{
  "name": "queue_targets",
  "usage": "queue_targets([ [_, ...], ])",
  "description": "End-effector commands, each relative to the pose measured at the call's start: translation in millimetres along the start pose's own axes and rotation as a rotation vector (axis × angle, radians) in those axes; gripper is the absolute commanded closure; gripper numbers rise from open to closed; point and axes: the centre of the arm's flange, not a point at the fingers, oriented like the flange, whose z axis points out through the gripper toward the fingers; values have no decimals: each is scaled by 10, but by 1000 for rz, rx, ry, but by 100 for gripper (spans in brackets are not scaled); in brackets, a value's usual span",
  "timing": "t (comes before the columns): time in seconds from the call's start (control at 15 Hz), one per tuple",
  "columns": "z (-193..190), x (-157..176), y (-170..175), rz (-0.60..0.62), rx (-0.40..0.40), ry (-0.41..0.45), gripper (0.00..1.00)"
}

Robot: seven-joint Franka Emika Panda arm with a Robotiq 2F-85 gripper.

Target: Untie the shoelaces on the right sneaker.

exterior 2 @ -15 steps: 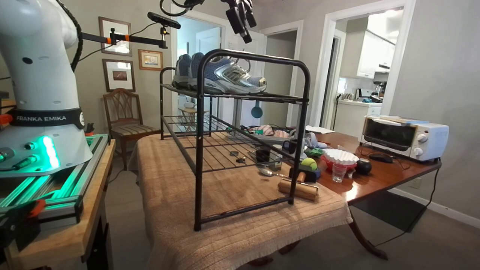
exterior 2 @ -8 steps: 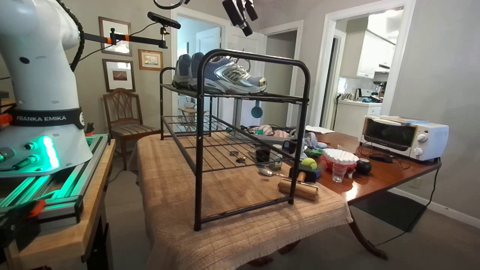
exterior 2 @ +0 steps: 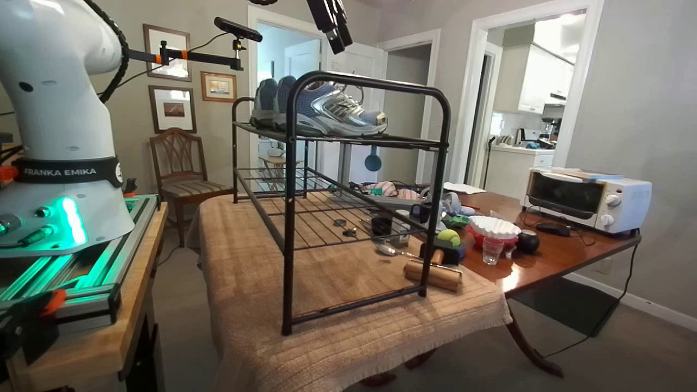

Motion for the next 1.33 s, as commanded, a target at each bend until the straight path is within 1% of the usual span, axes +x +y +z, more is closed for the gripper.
queue_targets([
  [0.0,-260,-165,-138,-125,-95,-20,0],
  [0.27,-389,-263,-207,-316,-140,-62,0],
  [0.6,-492,-278,-203,-468,-127,-119,0],
  [0.8,-555,-276,-221,-501,-127,-134,0],
  [0.93,-578,-299,-244,-495,-129,-137,0],
  [1.0,-502,-256,-243,-475,-116,-120,0],
  [1.27,-523,-269,-257,-480,-114,-120,0],
])
